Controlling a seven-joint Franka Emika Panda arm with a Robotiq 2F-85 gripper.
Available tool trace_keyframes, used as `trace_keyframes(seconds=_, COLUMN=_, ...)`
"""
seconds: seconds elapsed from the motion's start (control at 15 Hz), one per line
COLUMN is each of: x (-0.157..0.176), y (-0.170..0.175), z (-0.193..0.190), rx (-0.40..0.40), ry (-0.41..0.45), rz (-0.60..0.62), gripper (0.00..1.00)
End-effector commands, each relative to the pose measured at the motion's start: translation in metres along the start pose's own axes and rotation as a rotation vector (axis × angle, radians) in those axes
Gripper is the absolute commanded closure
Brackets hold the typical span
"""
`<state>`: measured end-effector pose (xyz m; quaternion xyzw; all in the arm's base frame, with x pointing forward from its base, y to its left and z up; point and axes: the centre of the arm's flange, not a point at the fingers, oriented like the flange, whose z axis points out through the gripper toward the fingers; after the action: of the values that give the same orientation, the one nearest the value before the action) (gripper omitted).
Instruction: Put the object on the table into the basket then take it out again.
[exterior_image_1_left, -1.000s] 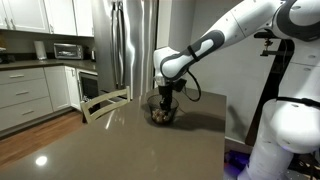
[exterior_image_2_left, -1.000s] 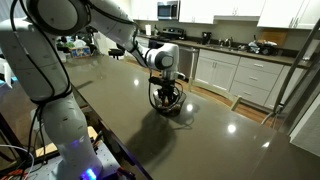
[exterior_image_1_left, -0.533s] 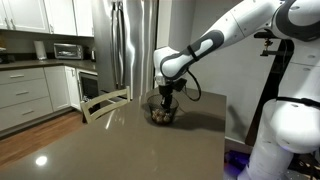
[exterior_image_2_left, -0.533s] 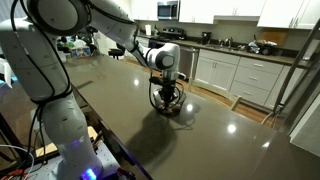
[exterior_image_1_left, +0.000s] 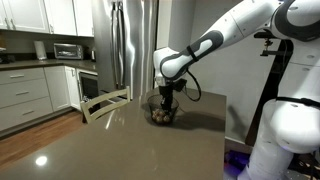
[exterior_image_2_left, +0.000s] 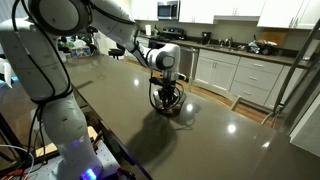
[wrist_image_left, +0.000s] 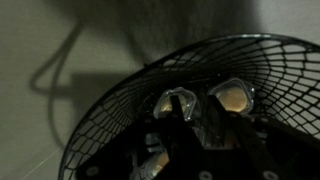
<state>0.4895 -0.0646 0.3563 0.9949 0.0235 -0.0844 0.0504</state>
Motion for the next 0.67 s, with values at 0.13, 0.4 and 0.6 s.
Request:
trace_keyframes(seconds=0.13, x=0.0056, y=0.0031, z=0.0007, rx=-0.009, ry=-0.025, rz=0.007, gripper=0.23)
trace_keyframes(seconds=0.4, x=0.0060, y=0.0038, z=0.0012, rx=-0.010, ry=-0.029, rz=0.006, gripper=0.32)
trace_keyframes(seconds=0.6, x=0.0055, y=0.0040, z=0.0016, rx=-0.012, ry=-0.031, rz=0.006, gripper=0.17)
